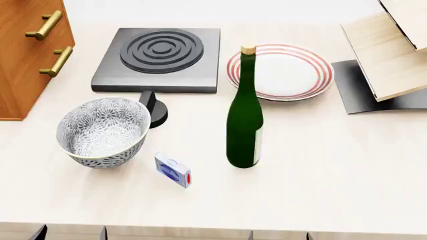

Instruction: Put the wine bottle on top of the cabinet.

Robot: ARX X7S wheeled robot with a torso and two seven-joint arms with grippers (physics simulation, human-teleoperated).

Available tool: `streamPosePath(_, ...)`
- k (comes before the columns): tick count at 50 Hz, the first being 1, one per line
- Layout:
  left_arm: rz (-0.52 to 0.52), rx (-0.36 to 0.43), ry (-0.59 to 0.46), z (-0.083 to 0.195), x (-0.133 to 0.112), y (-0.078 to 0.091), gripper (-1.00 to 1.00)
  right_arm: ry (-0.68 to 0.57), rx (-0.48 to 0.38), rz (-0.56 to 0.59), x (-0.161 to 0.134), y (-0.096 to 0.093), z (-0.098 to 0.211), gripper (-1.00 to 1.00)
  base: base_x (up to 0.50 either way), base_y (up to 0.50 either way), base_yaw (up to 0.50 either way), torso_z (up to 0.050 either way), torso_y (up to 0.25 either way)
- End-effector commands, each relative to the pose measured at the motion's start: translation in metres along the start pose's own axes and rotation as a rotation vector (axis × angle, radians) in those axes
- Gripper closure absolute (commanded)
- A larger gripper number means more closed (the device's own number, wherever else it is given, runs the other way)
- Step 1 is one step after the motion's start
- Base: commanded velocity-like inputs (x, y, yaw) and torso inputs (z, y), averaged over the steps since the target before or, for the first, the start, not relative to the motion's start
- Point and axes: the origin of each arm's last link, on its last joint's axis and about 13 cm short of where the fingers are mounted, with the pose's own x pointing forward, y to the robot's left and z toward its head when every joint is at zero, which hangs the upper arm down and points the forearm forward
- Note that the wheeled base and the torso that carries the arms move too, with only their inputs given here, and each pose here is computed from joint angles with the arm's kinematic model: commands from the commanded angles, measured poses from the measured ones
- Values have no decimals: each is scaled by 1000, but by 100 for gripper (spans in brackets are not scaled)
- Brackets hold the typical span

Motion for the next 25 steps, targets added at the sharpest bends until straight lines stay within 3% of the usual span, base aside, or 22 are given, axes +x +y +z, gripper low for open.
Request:
streamPosePath(1, 0, 0, 0, 0, 0, 0, -100, 0, 0, 0, 0, 0, 0, -100, 0, 0, 0, 0, 0)
streamPosePath(11, 6, -3, 1, 1, 0, 0, -100, 1, -2, 0, 0, 0, 0, -100, 0, 0, 0, 0, 0)
streamPosePath(14, 29, 52, 19, -2, 1, 1, -100, 1, -2, 0, 0, 1, 0, -100, 0, 0, 0, 0, 0)
streamPosePath(15, 22, 6, 10, -2, 2, 2, -100, 85, -23, -16, 4, -2, -6, -100, 0, 0, 0, 0, 0)
streamPosePath(16, 17, 17, 10, -1, 0, 0, -100, 2, -2, 0, 0, 1, 1, -100, 0, 0, 0, 0, 0)
streamPosePath(25, 18, 15, 20, -1, 0, 1, -100, 5, -3, 1, 0, 1, 0, -100, 0, 0, 0, 0, 0)
